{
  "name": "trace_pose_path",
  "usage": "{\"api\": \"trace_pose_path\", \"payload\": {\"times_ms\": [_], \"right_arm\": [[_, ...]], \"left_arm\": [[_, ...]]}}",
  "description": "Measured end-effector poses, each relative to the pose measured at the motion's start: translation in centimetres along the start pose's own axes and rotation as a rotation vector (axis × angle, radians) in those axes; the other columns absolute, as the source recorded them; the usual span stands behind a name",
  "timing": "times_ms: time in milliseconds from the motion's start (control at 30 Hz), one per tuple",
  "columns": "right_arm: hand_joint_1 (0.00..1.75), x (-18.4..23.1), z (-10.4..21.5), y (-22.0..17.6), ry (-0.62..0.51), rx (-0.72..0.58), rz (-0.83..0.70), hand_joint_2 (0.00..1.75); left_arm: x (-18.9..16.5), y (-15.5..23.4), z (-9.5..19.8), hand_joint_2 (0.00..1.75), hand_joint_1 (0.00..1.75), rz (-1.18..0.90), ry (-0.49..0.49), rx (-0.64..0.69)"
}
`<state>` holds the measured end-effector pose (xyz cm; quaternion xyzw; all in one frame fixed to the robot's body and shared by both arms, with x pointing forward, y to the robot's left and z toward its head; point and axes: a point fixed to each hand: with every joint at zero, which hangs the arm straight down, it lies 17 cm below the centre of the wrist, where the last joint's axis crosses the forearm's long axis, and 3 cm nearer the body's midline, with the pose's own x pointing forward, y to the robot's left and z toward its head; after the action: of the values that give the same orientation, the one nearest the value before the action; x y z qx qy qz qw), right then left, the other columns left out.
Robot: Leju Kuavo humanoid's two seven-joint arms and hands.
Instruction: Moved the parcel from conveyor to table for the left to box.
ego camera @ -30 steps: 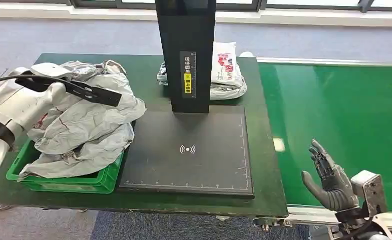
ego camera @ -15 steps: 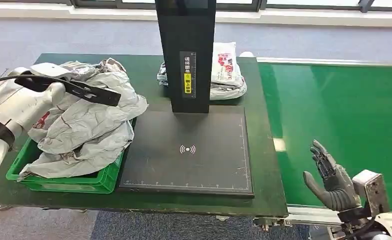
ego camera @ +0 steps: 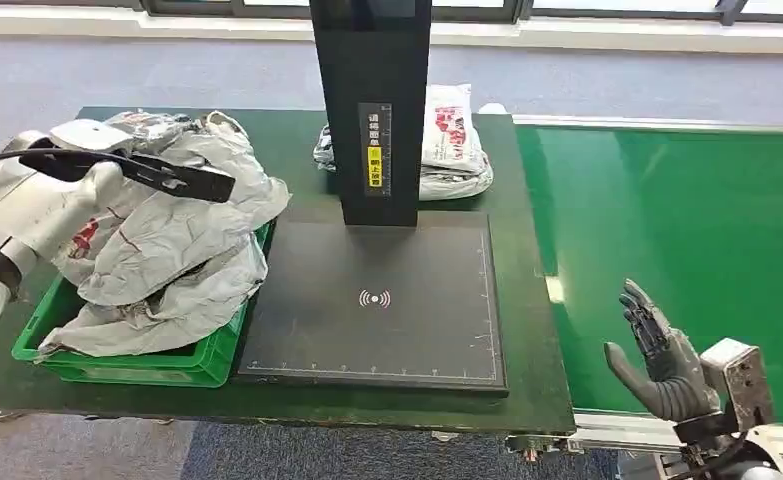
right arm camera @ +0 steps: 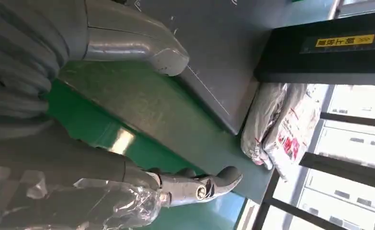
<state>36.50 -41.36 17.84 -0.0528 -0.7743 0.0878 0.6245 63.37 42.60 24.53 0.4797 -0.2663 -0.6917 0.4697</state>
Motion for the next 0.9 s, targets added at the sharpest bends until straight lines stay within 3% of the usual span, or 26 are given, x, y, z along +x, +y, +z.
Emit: {"api": "trace_pose_path", "payload": {"times_ms": [300, 367, 400, 467, 500, 667, 900], "right_arm": [[0.0, -0.6, -0.1, 0.3, 0.008, -0.003, 0.0, 1.75], [0.0, -0.7, -0.2, 0.1, 0.008, -0.013, -0.004, 1.75], [0.0, -0.9, -0.3, 0.1, 0.01, -0.02, -0.011, 1.75], [0.0, -1.0, -0.8, -0.2, 0.011, -0.046, -0.022, 1.75], [0.0, -1.1, -1.1, 0.0, 0.011, -0.049, -0.027, 1.75], [0.0, -1.6, -1.7, 1.4, 0.024, -0.03, -0.03, 1.75], [0.0, -1.5, -2.1, 2.1, 0.019, -0.014, -0.034, 1.75]], "left_arm": [[-8.0, 7.8, 2.4, 0.0, 0.0, -0.093, 0.375, 0.38], [-9.4, 10.3, 4.5, 0.0, 0.0, -0.16, 0.477, 0.554], [-9.9, 12.9, 6.8, 0.0, 0.0, -0.203, 0.513, 0.729], [-9.2, 15.5, 10.2, 0.0, 0.0, -0.255, 0.483, 0.954], [-9.2, 15.9, 11.2, 0.0, 0.0, -0.256, 0.471, 0.999], [-12.4, 16.2, 14.8, 0.0, 0.0, -0.179, 0.529, 1.085], [-14.6, 16.8, 16.4, 0.0, 0.0, -0.149, 0.563, 1.112]]}}
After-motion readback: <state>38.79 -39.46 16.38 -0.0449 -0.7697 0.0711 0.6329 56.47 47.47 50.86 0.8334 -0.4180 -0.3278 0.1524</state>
